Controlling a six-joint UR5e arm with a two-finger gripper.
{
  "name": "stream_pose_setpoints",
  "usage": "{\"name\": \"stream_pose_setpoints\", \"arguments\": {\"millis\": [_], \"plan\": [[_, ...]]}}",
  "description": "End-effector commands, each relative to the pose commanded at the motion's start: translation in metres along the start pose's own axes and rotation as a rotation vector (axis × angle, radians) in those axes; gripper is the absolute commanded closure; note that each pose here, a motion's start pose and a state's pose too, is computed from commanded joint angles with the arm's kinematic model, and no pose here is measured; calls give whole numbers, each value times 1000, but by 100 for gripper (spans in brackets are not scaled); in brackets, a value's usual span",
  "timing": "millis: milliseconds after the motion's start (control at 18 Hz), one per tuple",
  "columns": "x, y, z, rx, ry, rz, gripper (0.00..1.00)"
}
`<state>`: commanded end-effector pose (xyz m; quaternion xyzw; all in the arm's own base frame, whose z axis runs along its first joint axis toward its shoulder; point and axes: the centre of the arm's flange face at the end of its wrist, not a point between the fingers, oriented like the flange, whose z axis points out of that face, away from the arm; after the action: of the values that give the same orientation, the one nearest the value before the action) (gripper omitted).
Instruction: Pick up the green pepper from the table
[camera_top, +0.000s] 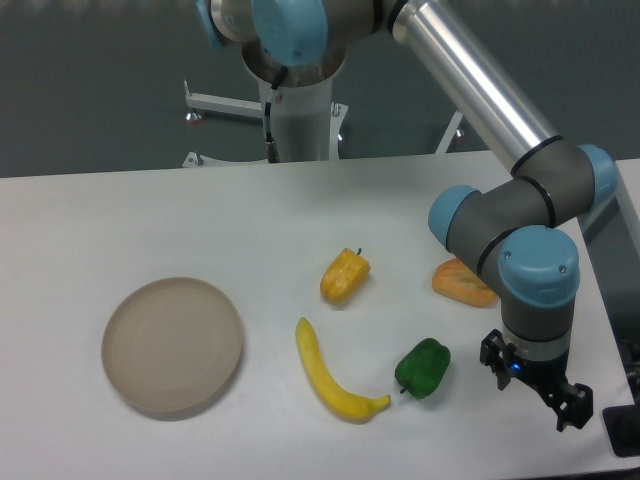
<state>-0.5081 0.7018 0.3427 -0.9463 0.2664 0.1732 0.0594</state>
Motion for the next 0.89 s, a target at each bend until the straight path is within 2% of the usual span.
{"name": "stream_pose_setpoints", "arguments": {"millis": [611, 722, 889], "plan": [[5, -3, -2, 10, 16, 4, 0], [14, -14, 1, 11, 33, 8, 0], [24, -16, -2, 55, 91, -53, 0]]}}
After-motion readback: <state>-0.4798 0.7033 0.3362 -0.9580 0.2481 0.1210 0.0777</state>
